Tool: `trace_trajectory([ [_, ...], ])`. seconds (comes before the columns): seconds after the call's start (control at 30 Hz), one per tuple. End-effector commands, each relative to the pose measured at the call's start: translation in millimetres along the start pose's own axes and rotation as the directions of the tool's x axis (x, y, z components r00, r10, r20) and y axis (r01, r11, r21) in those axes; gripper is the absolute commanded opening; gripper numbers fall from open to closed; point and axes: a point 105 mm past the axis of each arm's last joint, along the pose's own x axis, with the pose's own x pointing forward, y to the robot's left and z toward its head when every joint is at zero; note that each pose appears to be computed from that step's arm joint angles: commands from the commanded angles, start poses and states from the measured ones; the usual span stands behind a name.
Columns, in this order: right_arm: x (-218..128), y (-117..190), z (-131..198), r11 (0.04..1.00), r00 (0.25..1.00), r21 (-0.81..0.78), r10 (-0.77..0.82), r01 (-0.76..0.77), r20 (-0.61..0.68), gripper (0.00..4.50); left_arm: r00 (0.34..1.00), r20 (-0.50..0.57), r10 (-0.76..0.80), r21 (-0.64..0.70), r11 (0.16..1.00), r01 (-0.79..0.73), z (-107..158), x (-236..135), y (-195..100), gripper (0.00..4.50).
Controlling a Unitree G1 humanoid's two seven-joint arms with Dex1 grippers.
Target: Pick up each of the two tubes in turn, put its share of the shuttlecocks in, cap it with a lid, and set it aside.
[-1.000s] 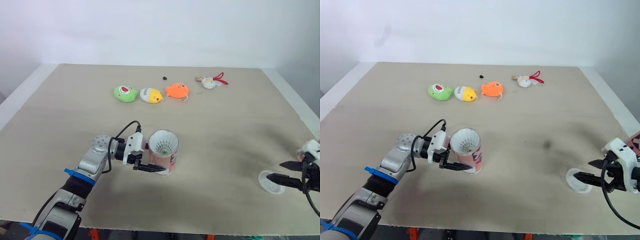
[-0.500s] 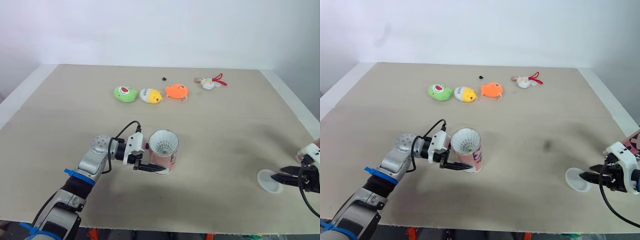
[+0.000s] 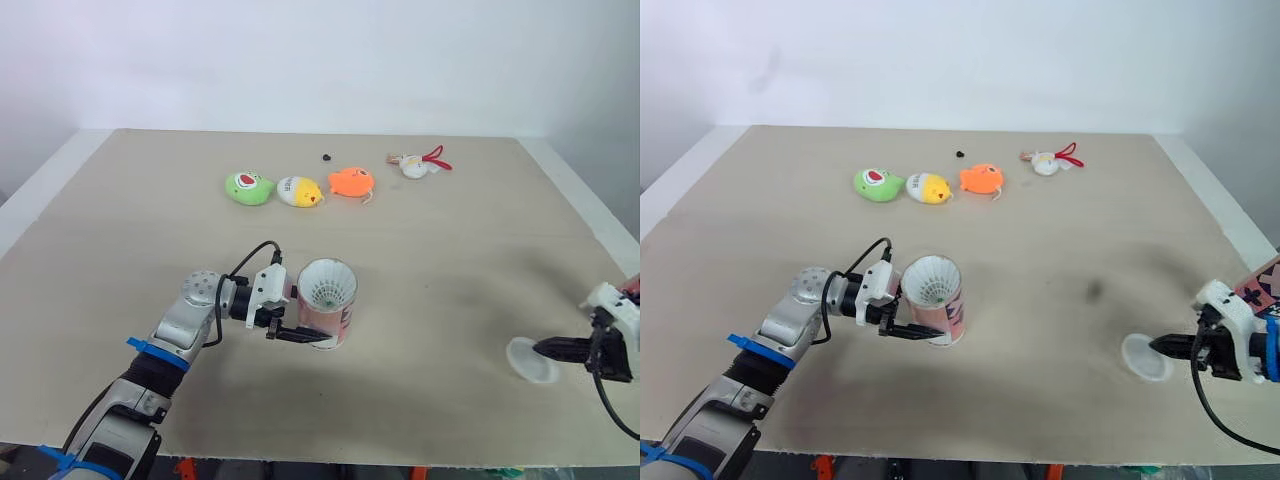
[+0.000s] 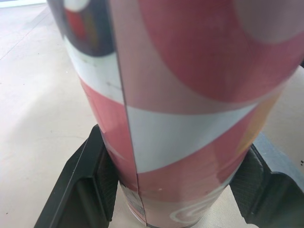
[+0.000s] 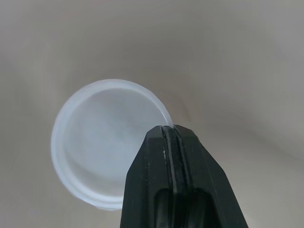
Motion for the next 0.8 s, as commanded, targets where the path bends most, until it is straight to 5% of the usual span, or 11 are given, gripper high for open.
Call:
trace_trajectory([
  [0.03, -8, 12, 35, 0.992, 0.998, -0.117, 0.051, -0.047, 0.039, 0.08, 0.999, -0.036, 0.025, 0.003, 1.000, -0.025, -4, -2, 4, 2.75],
  [0.27, -7, 39, 109, 0.947, 0.980, -0.318, 0.107, -0.048, 0.169, 0.08, 0.999, -0.035, 0.030, -0.001, 1.000, -0.030, -6, -2, 3, 2.75],
  [0.53, -13, 127, 215, 0.792, 0.838, -0.585, 0.432, -0.175, 0.334, 0.08, 0.999, -0.049, 0.023, 0.000, 1.000, -0.023, -7, -2, 4, 2.75],
  [0.8, 1, 190, 255, 0.555, 0.748, -0.778, 0.640, -0.294, 0.174, 0.08, 0.998, -0.067, 0.012, 0.000, 1.000, -0.012, -8, -4, 5, 2.75],
])
